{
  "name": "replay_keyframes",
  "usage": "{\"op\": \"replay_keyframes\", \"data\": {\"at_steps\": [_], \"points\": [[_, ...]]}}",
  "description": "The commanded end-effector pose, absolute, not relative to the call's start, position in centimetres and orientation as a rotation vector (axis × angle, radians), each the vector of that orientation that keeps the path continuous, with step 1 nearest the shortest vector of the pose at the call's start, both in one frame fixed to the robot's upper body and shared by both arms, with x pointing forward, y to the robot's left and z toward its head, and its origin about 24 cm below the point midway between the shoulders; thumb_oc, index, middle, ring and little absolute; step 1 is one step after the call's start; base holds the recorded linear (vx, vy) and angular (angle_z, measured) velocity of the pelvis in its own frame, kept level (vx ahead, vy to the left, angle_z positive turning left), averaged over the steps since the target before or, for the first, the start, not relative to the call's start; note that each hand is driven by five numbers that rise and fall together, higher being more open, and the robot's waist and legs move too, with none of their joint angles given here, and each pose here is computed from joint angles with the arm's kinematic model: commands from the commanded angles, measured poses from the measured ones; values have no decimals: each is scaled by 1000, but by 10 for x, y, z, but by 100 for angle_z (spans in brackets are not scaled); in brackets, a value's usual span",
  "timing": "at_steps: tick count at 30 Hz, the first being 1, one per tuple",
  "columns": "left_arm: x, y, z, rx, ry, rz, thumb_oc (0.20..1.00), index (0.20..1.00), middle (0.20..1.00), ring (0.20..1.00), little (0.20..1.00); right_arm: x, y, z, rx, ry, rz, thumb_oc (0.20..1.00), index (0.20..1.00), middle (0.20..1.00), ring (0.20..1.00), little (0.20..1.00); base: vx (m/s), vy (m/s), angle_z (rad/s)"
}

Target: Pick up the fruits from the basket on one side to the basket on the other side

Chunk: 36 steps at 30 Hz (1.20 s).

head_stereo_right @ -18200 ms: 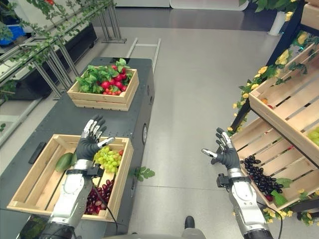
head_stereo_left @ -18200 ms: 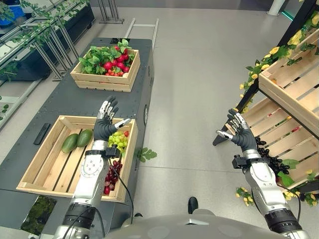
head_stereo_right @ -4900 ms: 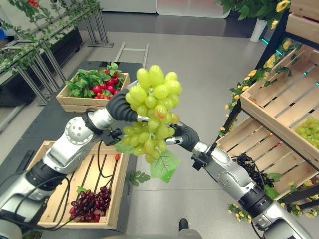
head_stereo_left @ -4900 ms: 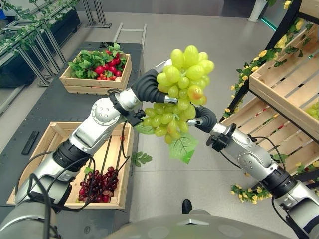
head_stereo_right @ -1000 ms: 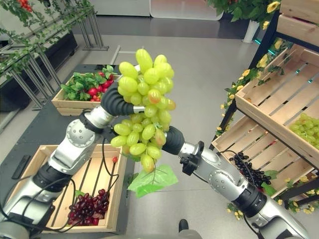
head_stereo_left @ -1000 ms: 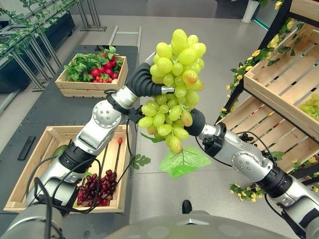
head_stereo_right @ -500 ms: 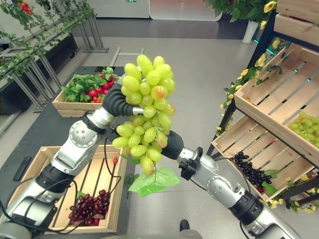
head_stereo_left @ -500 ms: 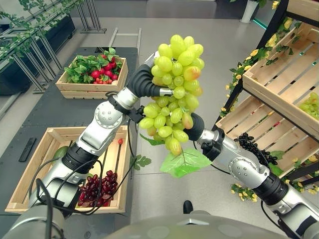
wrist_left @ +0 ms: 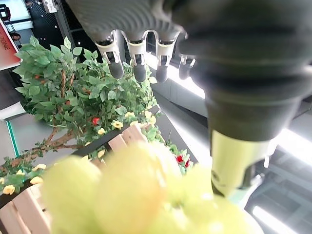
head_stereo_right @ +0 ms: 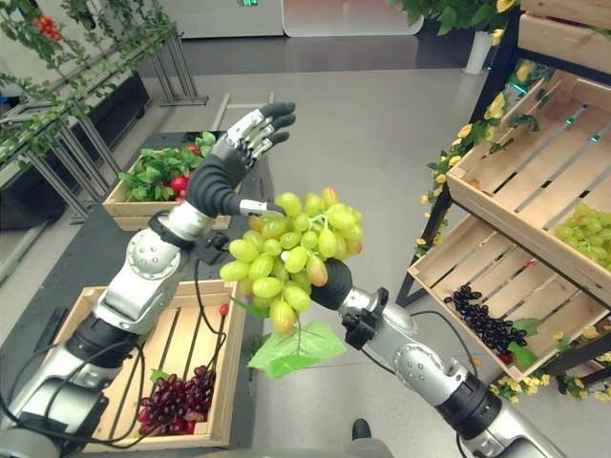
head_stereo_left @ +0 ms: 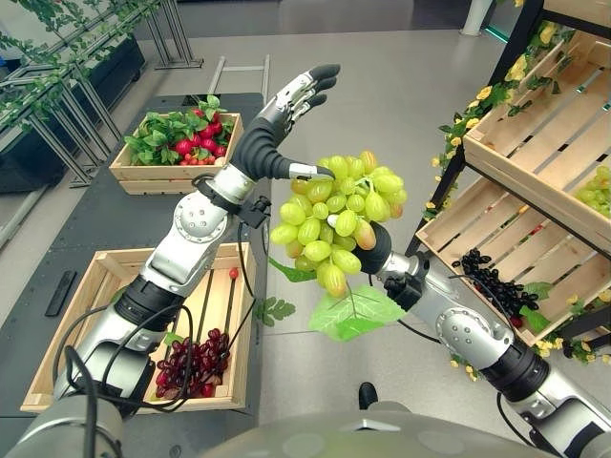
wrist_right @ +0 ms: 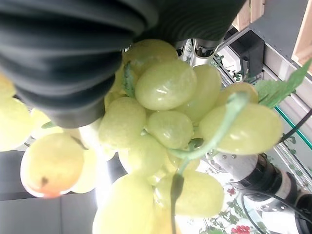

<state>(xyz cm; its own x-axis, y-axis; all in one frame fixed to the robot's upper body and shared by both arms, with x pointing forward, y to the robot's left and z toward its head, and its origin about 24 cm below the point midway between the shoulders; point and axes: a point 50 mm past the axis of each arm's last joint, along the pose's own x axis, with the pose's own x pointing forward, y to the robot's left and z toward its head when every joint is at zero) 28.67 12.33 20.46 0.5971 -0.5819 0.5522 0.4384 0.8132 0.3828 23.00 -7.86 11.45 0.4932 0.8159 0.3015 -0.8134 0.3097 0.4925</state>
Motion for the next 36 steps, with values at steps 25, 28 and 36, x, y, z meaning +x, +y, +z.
{"op": "replay_keyframes", "data": {"at_steps": [25, 28, 36], "points": [[259, 211, 146, -133, -584, -151, 1000, 1000, 1000, 1000, 1000, 245, -171, 200, 387, -699, 576, 200, 200, 200, 200, 200, 5, -34, -3], [255, 214, 137, -155, -552, -125, 1000, 1000, 1000, 1000, 1000, 243, -178, 201, 358, -716, 539, 200, 200, 200, 200, 200, 7, -114, -8], [245, 217, 137, -192, -574, -101, 1000, 1000, 1000, 1000, 1000, 248, -189, 208, 329, -784, 433, 200, 200, 200, 200, 200, 12, -84, -35]]}}
